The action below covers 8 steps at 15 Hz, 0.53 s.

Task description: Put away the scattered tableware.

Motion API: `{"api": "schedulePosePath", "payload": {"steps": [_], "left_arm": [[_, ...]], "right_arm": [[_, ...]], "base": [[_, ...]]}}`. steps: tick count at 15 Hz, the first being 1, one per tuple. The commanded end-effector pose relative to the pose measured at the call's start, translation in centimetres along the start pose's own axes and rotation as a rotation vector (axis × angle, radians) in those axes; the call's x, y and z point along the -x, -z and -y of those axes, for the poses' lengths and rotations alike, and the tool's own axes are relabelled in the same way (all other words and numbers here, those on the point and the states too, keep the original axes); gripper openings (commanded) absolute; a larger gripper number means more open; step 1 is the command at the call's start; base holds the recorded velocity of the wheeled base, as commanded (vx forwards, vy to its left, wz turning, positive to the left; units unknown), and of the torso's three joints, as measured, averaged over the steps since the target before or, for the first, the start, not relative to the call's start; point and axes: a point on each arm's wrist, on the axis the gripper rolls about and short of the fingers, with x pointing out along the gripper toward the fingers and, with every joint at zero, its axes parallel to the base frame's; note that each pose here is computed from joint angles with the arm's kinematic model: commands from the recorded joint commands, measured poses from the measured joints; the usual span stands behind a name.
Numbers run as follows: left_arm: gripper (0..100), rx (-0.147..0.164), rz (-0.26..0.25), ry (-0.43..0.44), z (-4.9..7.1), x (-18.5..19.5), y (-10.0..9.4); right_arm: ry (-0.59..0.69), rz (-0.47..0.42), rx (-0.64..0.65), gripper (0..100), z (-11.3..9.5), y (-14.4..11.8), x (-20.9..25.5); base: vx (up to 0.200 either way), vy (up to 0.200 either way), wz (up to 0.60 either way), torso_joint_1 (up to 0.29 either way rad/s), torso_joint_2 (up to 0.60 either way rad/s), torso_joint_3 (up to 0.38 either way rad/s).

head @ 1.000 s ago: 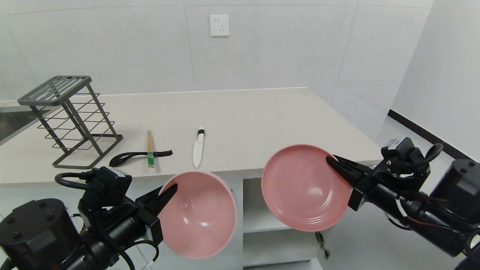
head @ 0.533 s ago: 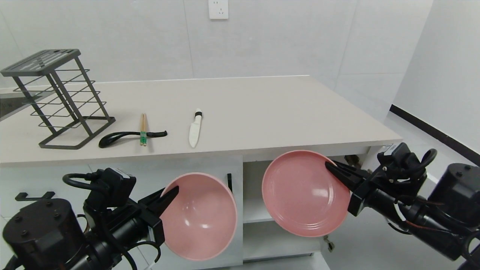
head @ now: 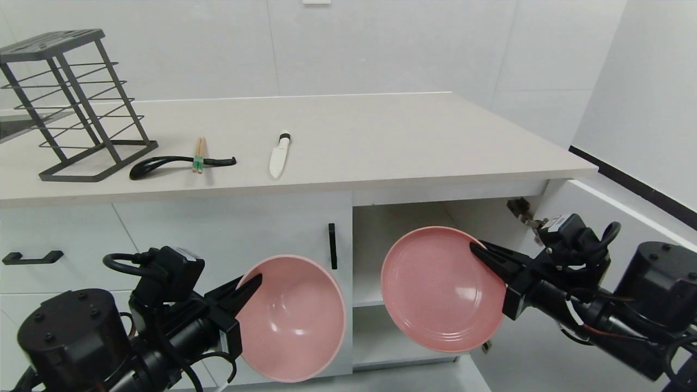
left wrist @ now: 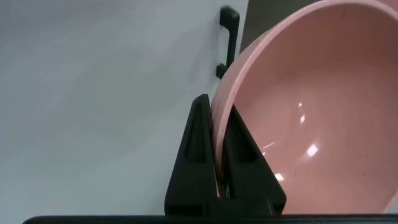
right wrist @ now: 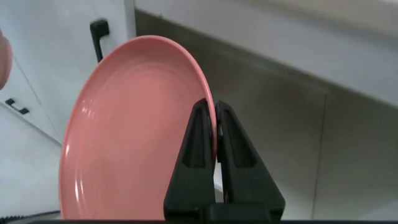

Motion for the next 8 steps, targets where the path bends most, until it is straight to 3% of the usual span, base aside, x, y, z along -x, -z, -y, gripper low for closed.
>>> {"api": "schedulePosePath", "payload": {"steps": [1,4,8], "left_arm": [[0,0.001,-0.012,-0.001,0.0,-0.2,0.2],[0,0.002,-0.021,-0.008,-0.1,-0.3,0.4],[0,0.000,-0.047,-0.006,-0.1,-0.6,0.9]], "right_arm": [[0.002,-0.008,-0.001,0,0.1,0.2,-0.1],[0.004,-0.040,-0.008,0,0.2,1.0,-0.6],[0.041,-0.088,-0.022,0,1.2,2.2,-0.9]], "base": [[0.000,0.000,0.00,-0.261,0.35,0.144],[0.000,0.000,0.00,-0.225,0.31,0.133],[0.000,0.000,0.00,-0.036,0.23,0.060]]}}
